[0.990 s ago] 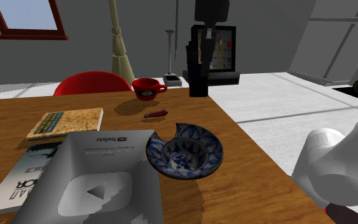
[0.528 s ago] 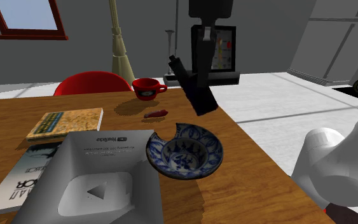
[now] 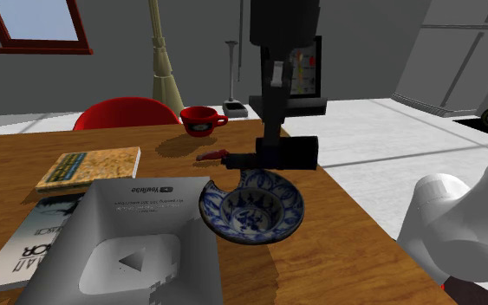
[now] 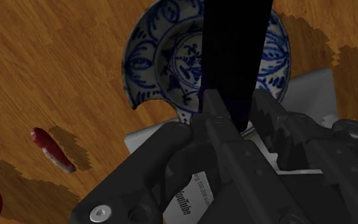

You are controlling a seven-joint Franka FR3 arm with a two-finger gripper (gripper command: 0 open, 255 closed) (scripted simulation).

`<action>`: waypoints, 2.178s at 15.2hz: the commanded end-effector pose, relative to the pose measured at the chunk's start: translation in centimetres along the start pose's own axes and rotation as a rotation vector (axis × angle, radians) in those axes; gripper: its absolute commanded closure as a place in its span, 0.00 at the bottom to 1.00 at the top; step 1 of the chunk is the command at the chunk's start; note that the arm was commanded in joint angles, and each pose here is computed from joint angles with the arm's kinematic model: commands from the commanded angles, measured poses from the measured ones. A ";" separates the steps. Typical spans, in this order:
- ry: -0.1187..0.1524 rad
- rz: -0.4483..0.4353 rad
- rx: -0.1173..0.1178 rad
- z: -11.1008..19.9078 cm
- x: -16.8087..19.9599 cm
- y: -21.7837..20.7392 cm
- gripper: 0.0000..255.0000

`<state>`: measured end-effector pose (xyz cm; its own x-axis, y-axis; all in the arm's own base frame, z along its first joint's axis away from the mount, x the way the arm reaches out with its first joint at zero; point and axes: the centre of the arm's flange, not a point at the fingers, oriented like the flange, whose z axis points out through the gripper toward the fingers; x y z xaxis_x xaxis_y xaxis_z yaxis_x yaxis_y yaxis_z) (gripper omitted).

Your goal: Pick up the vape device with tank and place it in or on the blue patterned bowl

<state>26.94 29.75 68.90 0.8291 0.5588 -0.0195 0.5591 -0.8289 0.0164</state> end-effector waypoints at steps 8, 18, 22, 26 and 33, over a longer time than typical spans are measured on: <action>-0.150 0.008 0.024 4.8 3.0 0.5 0.00; -0.335 0.018 0.053 12.2 5.1 0.7 0.00; -0.335 0.018 0.053 12.5 5.0 0.7 0.00; -0.335 0.018 0.053 12.5 5.0 0.7 0.00; -0.335 0.018 0.053 12.5 5.0 0.7 1.00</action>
<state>31.33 31.66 56.31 0.7857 0.5118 -0.3474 0.5357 -0.8438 -0.0317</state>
